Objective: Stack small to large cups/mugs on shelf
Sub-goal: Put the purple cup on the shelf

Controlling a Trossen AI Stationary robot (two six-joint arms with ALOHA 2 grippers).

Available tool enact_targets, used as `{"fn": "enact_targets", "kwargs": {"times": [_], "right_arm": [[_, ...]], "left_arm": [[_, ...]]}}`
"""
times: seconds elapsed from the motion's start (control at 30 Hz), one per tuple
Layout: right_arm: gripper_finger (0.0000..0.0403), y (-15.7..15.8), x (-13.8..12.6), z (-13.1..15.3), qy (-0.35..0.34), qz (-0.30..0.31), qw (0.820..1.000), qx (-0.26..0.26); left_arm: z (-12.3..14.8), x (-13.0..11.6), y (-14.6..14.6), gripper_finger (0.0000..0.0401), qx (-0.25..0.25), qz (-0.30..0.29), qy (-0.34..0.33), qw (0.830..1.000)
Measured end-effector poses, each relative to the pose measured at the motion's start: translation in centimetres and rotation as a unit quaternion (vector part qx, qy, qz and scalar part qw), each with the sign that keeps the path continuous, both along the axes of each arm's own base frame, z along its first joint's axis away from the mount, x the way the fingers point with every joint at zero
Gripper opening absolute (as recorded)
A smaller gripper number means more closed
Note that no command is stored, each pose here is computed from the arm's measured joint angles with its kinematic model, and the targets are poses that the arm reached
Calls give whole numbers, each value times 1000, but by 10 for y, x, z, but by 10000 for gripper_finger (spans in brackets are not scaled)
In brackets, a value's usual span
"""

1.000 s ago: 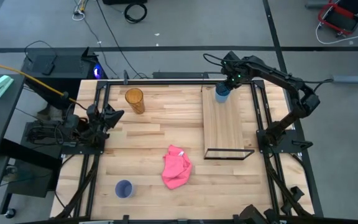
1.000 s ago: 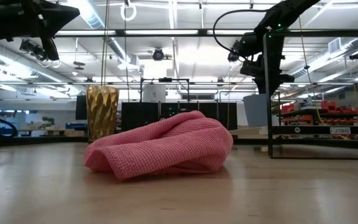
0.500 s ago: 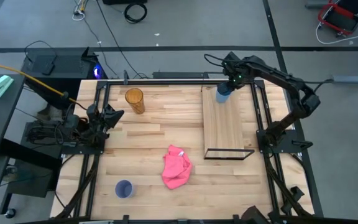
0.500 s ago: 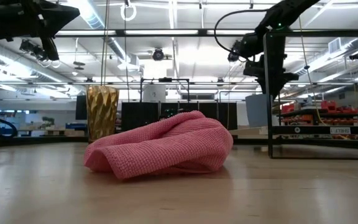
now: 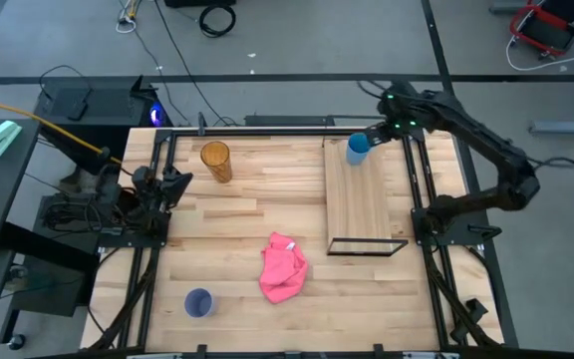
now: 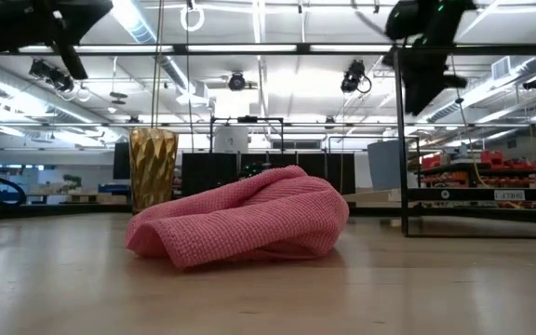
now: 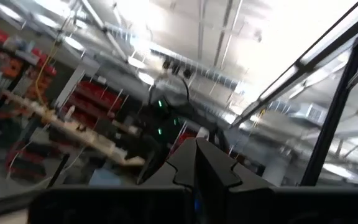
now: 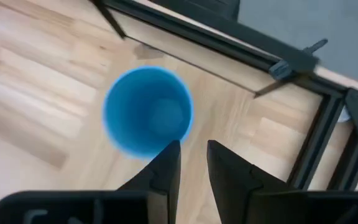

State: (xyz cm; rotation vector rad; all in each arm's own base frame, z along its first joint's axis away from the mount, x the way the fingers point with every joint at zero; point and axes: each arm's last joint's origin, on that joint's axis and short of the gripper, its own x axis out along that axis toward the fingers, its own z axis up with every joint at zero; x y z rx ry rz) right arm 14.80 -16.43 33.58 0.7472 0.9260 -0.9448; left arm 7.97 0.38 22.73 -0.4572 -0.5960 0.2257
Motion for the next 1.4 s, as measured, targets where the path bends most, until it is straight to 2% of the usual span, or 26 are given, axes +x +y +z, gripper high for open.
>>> {"fn": "enact_targets", "kwargs": {"times": [0.2,0.37,0.47,0.6,0.73,0.8,0.9,1.0,1.07,1.17,1.3,1.4], "right_arm": [[87,43,-27,31,-105,-23,994,-1],[87,79,-46,50,-176,-20,984,-21],[87,97,-58,57,-211,1,977,-26],[87,114,-70,63,-241,33,969,-35],[87,126,-82,64,-248,60,966,-41],[87,130,-86,64,-250,68,965,-35],[87,135,-91,62,-248,87,965,-18],[87,139,-93,60,-241,120,963,-8],[87,140,-93,60,-240,145,960,-5],[87,143,-92,60,-243,178,954,0],[87,145,-91,60,-243,204,948,4],[87,146,-91,60,-241,215,946,8]], "left_arm": [[13,-9,-1,22,48,4,-70,996],[24,-19,-4,20,95,-36,-144,984],[35,-21,-5,17,106,-60,-143,982],[56,-15,-5,17,97,-78,-66,990],[89,-2,-6,14,79,-81,29,993],[104,10,-6,12,61,-80,101,990],[128,30,-7,12,9,-73,204,976],[149,46,-8,12,-69,-75,301,948],[162,53,-9,12,-127,-76,364,919],[176,61,-17,12,-196,-80,456,864],[185,67,-37,12,-269,-85,562,777],[186,72,-59,12,-292,-90,613,728]]}}
